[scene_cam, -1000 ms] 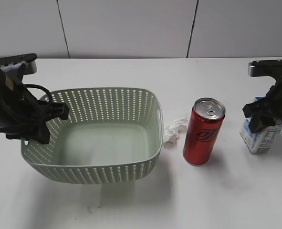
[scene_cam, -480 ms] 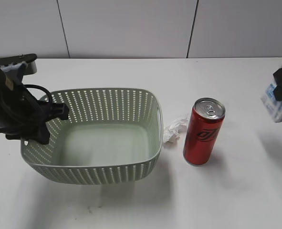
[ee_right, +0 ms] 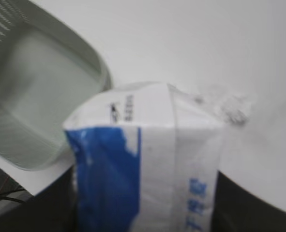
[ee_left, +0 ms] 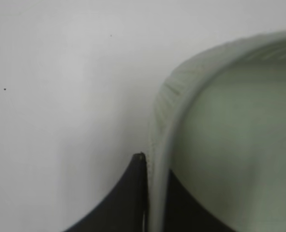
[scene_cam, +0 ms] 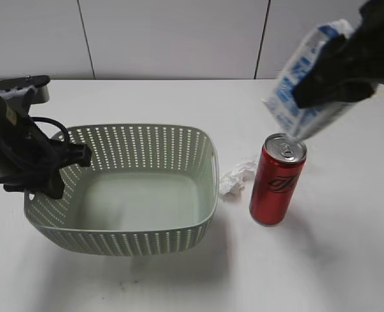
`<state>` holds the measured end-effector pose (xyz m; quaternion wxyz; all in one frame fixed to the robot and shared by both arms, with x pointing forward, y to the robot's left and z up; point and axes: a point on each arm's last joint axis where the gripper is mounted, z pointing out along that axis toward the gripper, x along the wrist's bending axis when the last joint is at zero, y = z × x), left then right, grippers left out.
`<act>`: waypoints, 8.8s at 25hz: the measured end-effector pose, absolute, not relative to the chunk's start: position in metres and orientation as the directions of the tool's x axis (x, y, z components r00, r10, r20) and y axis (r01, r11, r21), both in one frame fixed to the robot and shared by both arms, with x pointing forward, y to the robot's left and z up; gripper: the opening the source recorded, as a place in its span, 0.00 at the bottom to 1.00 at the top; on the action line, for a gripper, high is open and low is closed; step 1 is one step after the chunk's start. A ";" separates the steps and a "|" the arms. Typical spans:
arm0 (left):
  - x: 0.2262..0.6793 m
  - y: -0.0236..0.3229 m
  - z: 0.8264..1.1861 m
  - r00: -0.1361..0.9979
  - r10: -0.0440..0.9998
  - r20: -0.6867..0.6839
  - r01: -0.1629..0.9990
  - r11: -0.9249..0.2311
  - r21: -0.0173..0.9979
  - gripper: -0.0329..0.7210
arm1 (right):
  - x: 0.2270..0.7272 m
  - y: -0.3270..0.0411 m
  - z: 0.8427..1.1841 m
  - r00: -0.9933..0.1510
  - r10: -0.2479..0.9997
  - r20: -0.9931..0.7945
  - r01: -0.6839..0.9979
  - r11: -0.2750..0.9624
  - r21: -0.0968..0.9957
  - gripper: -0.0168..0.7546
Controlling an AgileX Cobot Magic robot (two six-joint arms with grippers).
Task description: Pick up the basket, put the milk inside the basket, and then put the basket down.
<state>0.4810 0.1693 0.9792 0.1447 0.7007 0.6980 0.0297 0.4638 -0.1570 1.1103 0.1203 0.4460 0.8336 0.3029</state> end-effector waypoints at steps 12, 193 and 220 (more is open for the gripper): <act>0.480 0.168 0.979 0.009 0.984 -0.179 0.971 0.034 0.235 0.04 | 0.467 -0.035 1.063 -0.761 0.641 0.101 0.580 0.602 0.549 0.46; 0.442 0.299 1.113 0.055 0.997 -0.051 0.930 -0.033 0.366 0.82 | 0.247 -0.298 1.038 -0.107 0.994 0.000 0.420 0.045 0.906 0.76; 0.242 0.296 1.060 0.058 0.998 0.012 0.567 -0.043 0.822 0.80 | 0.247 -0.298 1.038 -0.107 0.994 0.000 0.420 0.045 0.906 0.76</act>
